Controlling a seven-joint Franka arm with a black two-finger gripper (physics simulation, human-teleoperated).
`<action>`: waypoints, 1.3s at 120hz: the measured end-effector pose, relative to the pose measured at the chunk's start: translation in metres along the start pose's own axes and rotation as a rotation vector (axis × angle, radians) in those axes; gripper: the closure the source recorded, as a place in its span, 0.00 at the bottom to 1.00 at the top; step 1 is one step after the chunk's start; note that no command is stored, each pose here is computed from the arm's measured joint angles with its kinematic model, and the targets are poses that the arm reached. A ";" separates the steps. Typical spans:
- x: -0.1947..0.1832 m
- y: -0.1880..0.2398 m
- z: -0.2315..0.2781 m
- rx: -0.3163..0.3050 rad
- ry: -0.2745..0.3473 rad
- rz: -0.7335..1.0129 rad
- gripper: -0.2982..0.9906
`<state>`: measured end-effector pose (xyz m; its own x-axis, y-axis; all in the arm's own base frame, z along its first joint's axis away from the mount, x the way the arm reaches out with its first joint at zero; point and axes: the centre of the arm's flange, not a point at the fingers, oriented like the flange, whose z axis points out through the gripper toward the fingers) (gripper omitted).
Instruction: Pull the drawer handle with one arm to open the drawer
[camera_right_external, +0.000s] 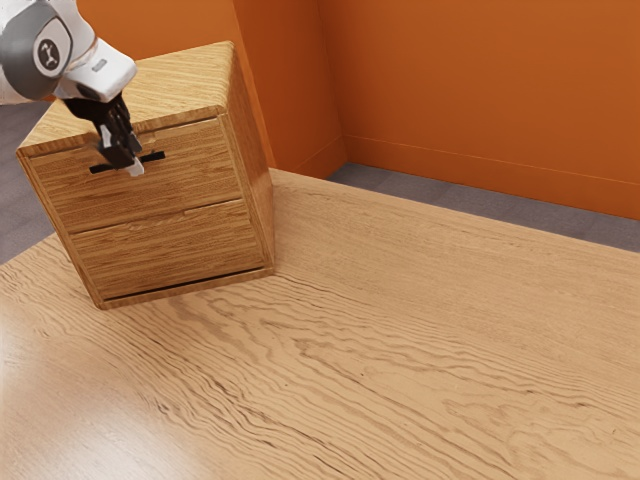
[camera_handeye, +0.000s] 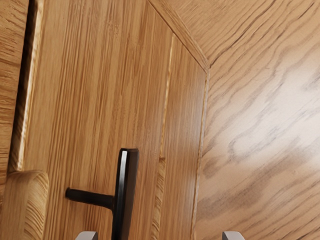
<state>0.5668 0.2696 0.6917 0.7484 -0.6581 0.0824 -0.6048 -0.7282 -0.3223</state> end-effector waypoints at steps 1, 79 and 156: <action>0.001 0.000 0.001 0.000 -0.001 0.000 0.55; -0.008 -0.006 0.009 0.007 -0.061 -0.016 0.56; -0.013 -0.006 0.004 0.010 -0.066 -0.024 0.74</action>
<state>0.5621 0.2833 0.6887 0.7790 -0.6265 0.0276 -0.5844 -0.7411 -0.3305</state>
